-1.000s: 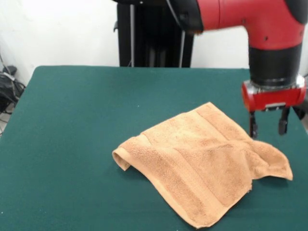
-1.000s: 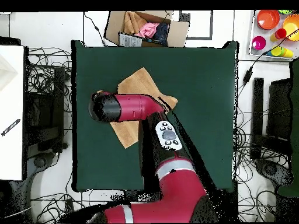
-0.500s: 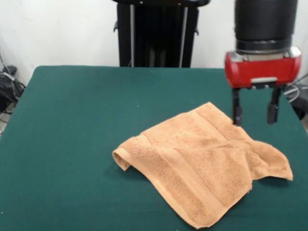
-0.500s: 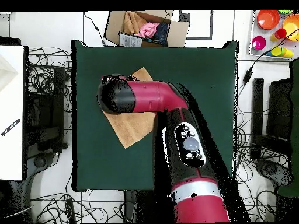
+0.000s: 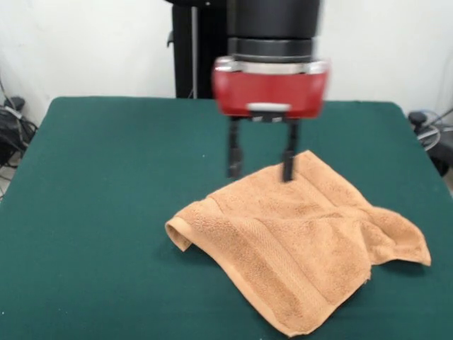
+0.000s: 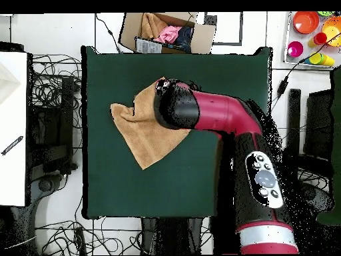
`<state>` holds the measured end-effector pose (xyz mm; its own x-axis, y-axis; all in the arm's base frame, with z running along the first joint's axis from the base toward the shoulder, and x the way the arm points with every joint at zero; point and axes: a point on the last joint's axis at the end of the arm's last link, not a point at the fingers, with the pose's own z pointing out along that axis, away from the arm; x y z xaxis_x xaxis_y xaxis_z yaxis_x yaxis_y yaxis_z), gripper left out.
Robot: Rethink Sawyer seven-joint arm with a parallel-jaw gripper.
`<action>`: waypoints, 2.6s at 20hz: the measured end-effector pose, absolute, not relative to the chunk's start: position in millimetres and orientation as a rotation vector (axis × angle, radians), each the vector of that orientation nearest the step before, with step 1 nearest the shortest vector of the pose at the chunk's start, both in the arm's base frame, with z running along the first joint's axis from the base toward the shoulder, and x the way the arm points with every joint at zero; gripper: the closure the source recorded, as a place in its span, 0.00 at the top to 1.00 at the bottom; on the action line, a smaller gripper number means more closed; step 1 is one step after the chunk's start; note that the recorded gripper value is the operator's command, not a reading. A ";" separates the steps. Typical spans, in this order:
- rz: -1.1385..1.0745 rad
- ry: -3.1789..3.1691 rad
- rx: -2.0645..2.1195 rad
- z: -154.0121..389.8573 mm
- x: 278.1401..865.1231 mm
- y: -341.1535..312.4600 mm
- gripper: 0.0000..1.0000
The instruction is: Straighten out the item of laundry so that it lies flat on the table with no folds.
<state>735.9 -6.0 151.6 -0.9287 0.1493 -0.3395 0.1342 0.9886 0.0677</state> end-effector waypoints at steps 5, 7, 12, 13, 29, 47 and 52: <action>0.031 2.742 0.259 121.1 735.1 -44.9 1.00; 0.004 2.730 0.249 98.3 730.8 -55.2 1.00; -0.016 2.746 0.228 53.5 717.5 -59.5 1.00; -0.016 2.756 0.227 46.7 714.6 -58.9 1.00; 0.021 2.944 0.180 53.2 724.9 -1.5 1.00; 0.021 2.724 0.206 -23.9 773.2 -9.9 1.00; 0.045 2.772 0.191 -61.4 755.5 9.8 1.00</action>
<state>755.5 9.8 -61.4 -0.9259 0.1387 -0.3514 0.1272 0.9903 0.0558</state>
